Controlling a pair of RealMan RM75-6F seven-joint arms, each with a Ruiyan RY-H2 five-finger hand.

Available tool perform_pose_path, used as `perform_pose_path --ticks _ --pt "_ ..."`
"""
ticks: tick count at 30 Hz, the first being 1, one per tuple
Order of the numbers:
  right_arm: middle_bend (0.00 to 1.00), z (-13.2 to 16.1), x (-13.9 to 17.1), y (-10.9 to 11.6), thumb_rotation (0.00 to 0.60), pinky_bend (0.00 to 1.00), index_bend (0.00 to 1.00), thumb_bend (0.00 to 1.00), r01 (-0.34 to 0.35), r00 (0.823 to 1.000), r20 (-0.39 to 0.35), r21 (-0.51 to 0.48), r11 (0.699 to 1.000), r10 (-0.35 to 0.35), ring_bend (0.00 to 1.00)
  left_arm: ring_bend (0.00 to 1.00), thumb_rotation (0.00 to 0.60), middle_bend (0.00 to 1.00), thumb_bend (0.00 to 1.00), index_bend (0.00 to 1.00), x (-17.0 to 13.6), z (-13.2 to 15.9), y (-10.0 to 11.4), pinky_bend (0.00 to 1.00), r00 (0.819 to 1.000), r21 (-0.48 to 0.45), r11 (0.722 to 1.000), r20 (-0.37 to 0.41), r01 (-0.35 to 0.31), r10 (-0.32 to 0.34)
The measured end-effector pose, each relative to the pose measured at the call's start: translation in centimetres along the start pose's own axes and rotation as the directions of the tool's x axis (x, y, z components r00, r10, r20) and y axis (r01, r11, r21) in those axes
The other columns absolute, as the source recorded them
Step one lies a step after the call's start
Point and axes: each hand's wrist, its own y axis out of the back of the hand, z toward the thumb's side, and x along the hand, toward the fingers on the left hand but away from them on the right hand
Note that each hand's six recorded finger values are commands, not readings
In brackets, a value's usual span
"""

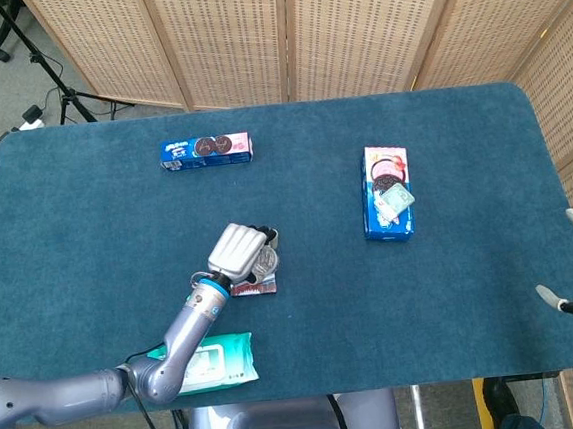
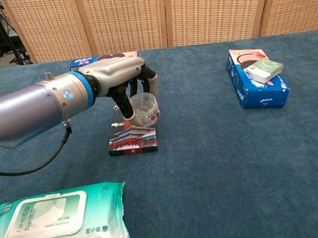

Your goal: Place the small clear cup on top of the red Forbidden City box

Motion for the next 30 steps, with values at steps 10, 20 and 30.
perform_pose_path --ticks 10,20,30 --pt "0.00 0.2 0.1 -0.1 0.600 0.00 0.00 0.00 -0.001 1.000 -0.004 0.002 1.000 0.001 0.00 0.50 0.600 0.52 0.25 0.68 0.6 -0.6 -0.6 0.63 0.998 0.015 1.000 -0.067 0.012 -0.011" --pt "0.00 0.1 0.0 -0.1 0.600 0.00 0.00 0.00 0.001 1.000 0.003 0.002 1.000 -0.001 0.00 0.01 0.600 0.02 0.00 0.15 0.8 -1.8 -1.1 0.14 0.992 0.037 0.999 -0.123 0.021 -0.017" --pt "0.00 0.1 0.0 -0.1 0.600 0.00 0.00 0.00 0.002 1.000 0.006 0.003 1.000 -0.002 0.00 0.00 0.600 0.00 0.00 0.00 -0.1 -0.8 -0.7 0.00 0.993 0.010 0.999 -0.115 0.043 -0.042"
